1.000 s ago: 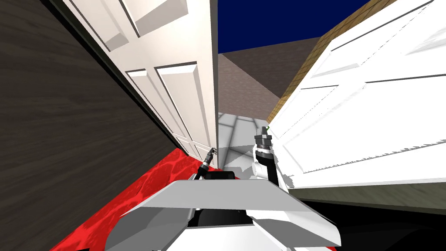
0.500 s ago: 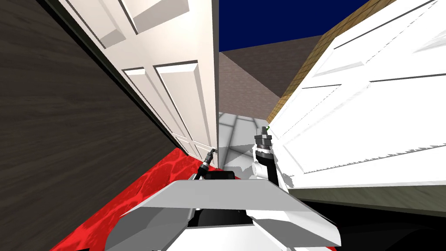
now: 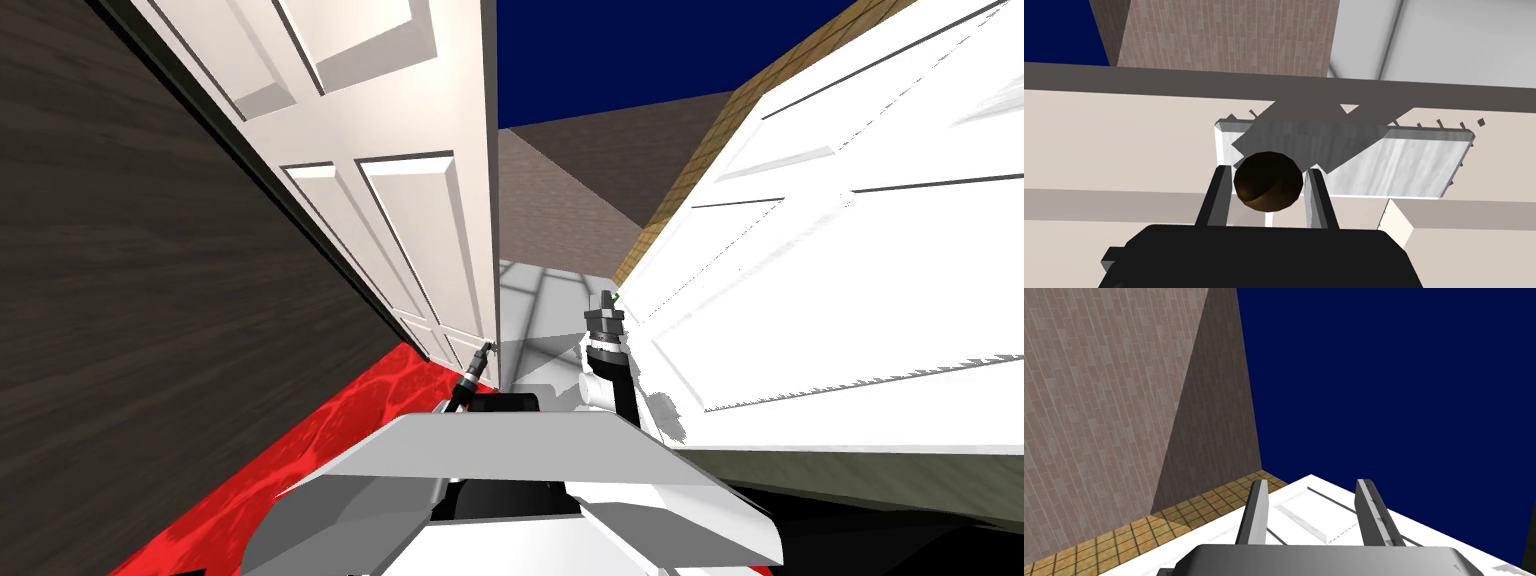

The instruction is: Push the door open

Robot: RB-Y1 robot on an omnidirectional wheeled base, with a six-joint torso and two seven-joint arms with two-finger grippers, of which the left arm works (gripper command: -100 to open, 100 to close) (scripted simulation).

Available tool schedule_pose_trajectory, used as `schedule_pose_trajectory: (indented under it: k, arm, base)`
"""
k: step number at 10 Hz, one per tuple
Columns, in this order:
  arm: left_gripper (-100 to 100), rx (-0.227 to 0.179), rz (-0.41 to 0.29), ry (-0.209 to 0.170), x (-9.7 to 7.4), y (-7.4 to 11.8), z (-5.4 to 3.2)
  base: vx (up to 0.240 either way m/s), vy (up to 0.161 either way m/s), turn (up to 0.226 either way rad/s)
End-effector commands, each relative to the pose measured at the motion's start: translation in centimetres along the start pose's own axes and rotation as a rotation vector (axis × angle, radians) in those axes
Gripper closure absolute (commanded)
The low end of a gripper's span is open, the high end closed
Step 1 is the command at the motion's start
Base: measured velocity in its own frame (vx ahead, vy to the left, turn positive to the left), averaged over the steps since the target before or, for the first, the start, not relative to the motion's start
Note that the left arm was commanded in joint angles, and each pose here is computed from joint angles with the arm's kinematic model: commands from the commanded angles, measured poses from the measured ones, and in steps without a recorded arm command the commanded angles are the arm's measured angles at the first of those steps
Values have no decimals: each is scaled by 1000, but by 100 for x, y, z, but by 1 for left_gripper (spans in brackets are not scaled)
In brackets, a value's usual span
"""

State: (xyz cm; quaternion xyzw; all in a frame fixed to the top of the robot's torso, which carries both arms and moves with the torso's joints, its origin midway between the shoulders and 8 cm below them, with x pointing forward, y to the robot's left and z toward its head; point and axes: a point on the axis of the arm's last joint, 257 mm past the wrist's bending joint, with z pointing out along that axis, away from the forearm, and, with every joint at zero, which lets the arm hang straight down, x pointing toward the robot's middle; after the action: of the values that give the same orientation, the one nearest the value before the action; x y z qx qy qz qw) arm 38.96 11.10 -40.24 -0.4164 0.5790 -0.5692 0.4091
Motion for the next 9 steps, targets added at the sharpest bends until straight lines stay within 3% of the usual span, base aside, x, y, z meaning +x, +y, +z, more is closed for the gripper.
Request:
schedule_pose_trajectory:
  k: [1, 5, 9]
  arm:
    - [100, 16, 13, -27, -160, -77, 54]
    - [100, 14, 23, -65, -348, -77, 70]
    - [100, 13, 34, -131, -639, -85, 93]
  base:
    - [188, -91, 30]
    - [144, -81, 38]
    - [144, -95, 83]
